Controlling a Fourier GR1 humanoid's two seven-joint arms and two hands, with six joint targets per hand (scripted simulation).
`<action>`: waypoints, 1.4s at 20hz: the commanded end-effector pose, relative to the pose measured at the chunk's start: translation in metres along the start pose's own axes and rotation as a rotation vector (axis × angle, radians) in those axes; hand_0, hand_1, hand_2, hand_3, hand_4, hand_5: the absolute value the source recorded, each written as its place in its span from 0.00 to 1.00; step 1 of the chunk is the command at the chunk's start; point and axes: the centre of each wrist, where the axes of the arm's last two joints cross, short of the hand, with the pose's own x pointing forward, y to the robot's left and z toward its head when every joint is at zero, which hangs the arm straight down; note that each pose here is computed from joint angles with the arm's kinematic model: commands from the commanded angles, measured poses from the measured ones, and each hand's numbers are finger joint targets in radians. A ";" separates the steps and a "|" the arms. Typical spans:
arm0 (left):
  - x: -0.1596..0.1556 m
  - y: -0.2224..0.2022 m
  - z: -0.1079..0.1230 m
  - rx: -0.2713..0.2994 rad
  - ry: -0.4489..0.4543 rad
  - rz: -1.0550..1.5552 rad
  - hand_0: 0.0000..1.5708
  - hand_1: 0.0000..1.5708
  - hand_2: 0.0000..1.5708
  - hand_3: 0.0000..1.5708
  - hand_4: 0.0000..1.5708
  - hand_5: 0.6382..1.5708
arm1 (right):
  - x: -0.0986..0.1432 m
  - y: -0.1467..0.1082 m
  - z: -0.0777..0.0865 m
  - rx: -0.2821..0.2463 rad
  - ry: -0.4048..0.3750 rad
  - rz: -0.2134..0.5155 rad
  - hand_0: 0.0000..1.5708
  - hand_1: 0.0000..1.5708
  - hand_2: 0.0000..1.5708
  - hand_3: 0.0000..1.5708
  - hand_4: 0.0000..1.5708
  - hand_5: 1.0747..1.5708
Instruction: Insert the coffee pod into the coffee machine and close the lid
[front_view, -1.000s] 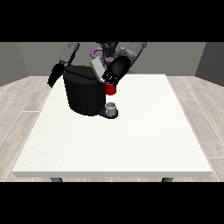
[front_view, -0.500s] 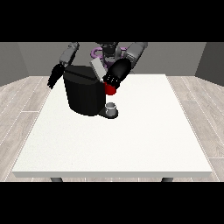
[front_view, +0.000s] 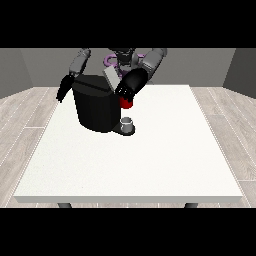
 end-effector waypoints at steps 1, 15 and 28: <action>-0.008 0.021 0.006 0.057 -0.029 -0.007 0.78 0.78 0.77 0.62 0.00 1.00 | -0.001 -0.009 0.000 0.016 -0.039 0.016 0.00 0.00 0.00 0.00 0.09 1.00; -0.016 0.013 0.010 0.098 -0.005 -0.172 0.00 0.00 0.43 0.34 0.00 1.00 | 0.009 -0.005 -0.004 -0.003 -0.025 0.015 0.00 0.00 0.00 0.00 0.07 1.00; -0.030 -0.039 0.013 -0.026 0.008 -0.097 0.00 0.00 0.14 0.09 0.00 1.00 | -0.022 0.001 0.019 -0.003 0.078 -0.008 0.00 0.00 0.00 0.00 0.00 1.00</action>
